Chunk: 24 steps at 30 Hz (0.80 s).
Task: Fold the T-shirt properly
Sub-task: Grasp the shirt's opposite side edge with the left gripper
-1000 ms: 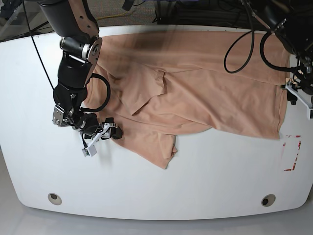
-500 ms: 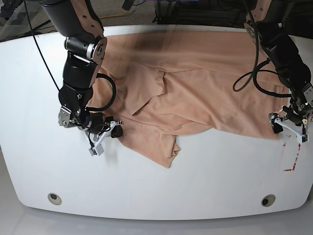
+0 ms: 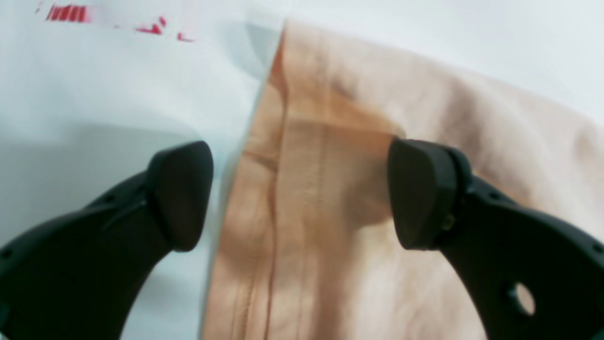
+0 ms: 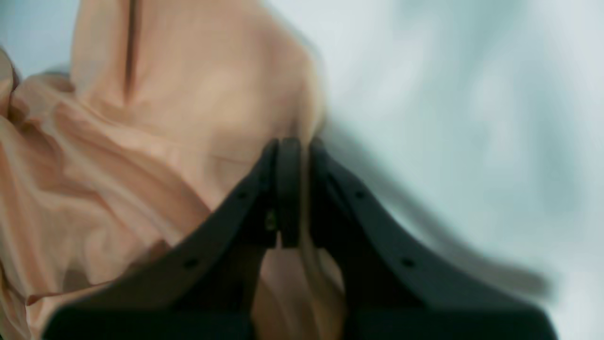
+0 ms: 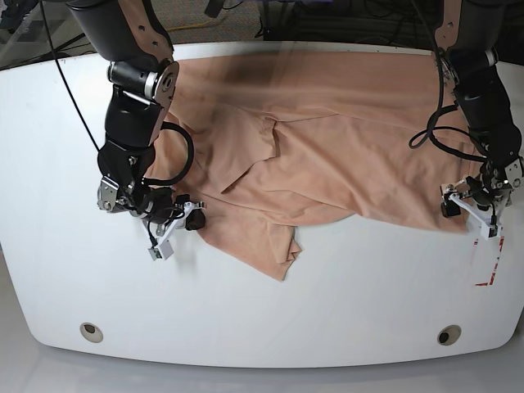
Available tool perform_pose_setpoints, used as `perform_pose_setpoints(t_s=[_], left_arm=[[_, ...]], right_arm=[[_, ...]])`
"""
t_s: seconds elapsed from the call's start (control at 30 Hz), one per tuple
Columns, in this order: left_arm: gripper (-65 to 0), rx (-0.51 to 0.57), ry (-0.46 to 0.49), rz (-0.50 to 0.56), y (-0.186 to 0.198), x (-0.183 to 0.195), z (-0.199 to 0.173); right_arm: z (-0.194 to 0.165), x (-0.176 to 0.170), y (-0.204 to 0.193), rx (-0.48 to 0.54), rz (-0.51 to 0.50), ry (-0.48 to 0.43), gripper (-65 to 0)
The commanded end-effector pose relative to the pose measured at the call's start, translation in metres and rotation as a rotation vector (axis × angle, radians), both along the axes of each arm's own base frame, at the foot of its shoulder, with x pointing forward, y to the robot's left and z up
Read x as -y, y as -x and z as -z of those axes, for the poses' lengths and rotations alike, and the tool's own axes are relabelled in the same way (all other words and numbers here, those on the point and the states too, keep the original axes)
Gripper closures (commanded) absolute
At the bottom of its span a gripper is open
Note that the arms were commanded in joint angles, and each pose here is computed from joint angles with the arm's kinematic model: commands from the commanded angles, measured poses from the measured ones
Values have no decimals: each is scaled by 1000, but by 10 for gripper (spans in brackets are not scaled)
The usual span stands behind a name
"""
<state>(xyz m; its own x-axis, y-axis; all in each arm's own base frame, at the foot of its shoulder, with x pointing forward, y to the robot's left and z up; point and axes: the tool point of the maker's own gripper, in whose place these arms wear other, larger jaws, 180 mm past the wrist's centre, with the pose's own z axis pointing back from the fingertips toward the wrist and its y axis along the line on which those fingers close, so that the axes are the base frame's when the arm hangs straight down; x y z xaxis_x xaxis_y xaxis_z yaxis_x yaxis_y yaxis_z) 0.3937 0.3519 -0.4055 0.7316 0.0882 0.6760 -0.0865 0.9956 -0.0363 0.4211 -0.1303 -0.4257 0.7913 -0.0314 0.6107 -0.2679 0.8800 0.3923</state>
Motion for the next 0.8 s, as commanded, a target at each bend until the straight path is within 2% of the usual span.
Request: perform_pose_setpoints(t_s=[0.0, 0.13, 0.17, 0.23, 0.3, 0.37, 0.4, 0.43, 0.57, 0.67, 0.77], left_arm=[[-542, 27, 15, 40, -10, 9, -9], [-533, 28, 36, 75, -11, 22, -5], [-501, 28, 42, 77, -12, 26, -4], [-383, 31, 48, 79, -13, 29, -3], [-219, 32, 47, 78, -13, 29, -3], [-85, 33, 45, 70, -13, 28, -3], [-35, 37, 42, 72, -14, 28, -5], [-15, 41, 40, 74, -15, 28, -6], [-11, 73, 16, 80, -20, 25, -19], [-11, 127, -34, 91, -27, 21, -42], [-11, 160, -63, 132, -23, 31, -51]], right_arm=[[-5, 6, -4, -5, -7, 34, 0], [-5, 5, -5, -4, -8, 33, 0], [-5, 5, -5, -4, -8, 33, 0], [-5, 5, -5, -4, -8, 34, 0], [-5, 7, -5, -4, -7, 37, 0], [-6, 7, -5, -4, -8, 39, 0], [-5, 7, -5, -4, -8, 41, 0], [-6, 7, -6, -3, -8, 41, 0], [-18, 11, -12, 38, -1, 57, 0], [-34, 20, -18, 74, -1, 102, 0], [-53, 28, -23, 103, -2, 143, 0]])
